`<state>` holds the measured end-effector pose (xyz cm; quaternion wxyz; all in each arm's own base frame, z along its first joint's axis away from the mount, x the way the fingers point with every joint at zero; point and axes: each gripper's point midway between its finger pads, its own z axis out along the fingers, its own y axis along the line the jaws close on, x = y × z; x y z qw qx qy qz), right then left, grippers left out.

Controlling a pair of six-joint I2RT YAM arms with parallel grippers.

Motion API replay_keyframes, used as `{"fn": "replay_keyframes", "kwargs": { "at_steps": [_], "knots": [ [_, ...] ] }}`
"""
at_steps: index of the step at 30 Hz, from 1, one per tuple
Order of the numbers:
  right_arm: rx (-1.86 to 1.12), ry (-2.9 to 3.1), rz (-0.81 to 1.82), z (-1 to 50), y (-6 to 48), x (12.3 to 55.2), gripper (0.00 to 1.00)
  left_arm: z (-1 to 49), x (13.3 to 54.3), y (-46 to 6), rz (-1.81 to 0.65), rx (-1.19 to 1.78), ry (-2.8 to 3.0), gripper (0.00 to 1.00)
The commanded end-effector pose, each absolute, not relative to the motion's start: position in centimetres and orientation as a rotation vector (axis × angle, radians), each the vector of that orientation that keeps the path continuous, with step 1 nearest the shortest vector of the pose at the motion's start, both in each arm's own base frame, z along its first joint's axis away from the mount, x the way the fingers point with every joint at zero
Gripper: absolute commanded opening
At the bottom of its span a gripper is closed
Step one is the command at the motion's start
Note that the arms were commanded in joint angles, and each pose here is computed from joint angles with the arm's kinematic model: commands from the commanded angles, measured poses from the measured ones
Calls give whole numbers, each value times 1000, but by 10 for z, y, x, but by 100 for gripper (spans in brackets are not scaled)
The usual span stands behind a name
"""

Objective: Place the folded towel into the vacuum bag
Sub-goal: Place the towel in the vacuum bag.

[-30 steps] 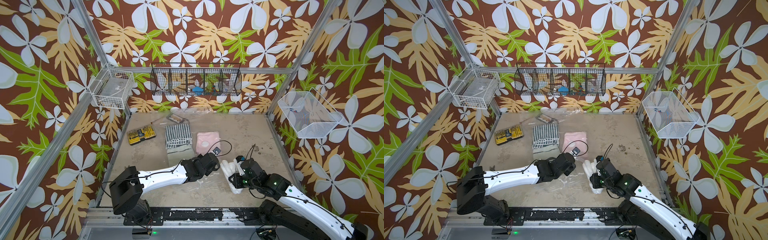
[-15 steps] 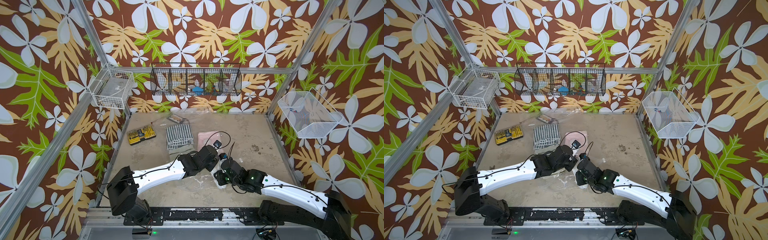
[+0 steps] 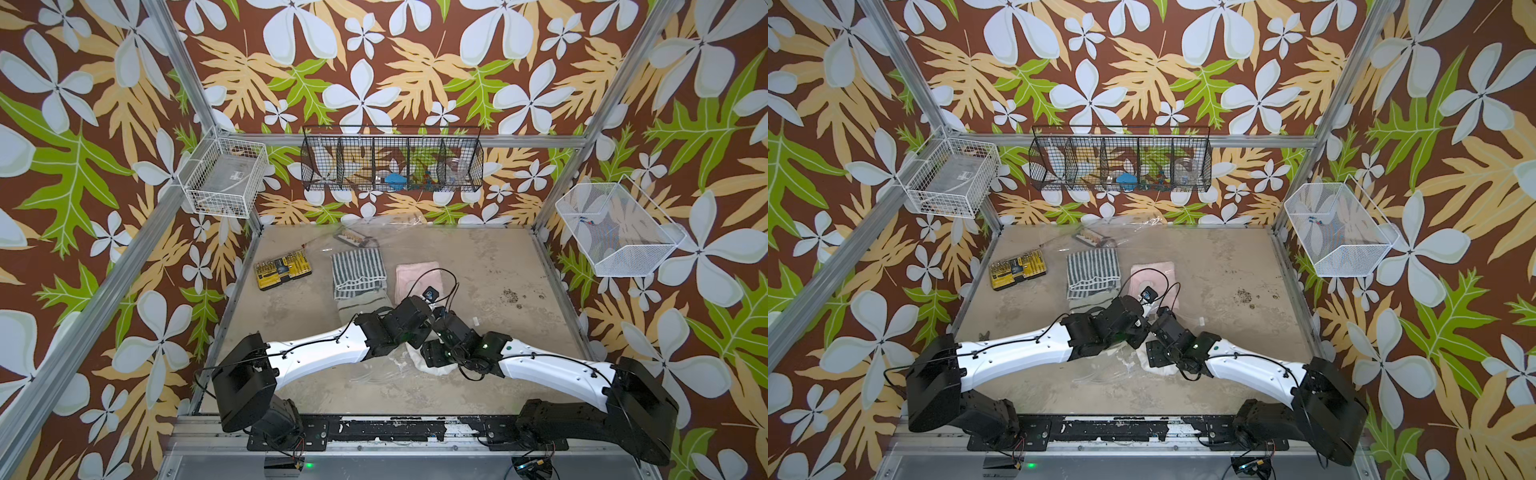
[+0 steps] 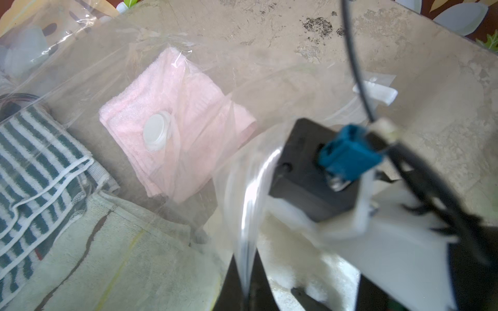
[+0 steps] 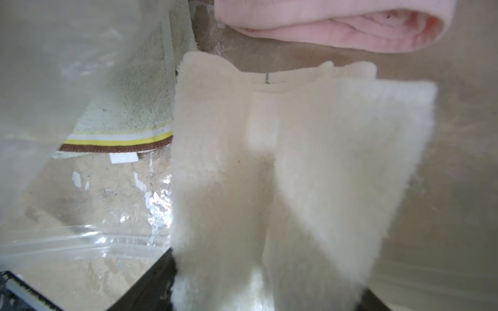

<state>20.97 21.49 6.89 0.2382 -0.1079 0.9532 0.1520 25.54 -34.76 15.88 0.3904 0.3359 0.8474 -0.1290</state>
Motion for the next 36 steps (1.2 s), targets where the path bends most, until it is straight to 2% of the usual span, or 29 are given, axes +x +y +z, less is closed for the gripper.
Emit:
{"fn": "replay_keyframes", "kwargs": {
  "at_steps": [1,4,9,17,23,26,33,36],
  "knots": [
    [-144,2660,459,66,197,196,78,165,255,-352,-364,845,2136,0],
    [-15,2672,464,59,180,188,72,168,254,-353,-385,835,2137,0],
    [30,2657,470,53,176,201,69,169,250,-357,-434,828,2146,0],
    [-132,2711,583,66,214,202,83,159,248,-357,-440,829,2166,0],
    [-66,2684,598,88,192,189,86,152,251,-351,-386,836,2169,0],
    [8,2691,607,84,182,183,87,154,250,-354,-407,834,2168,0],
    [173,2755,540,44,170,180,72,157,244,-362,-487,827,2182,0],
    [199,2745,357,34,154,192,65,157,242,-363,-509,820,2186,0]
  ]
}}
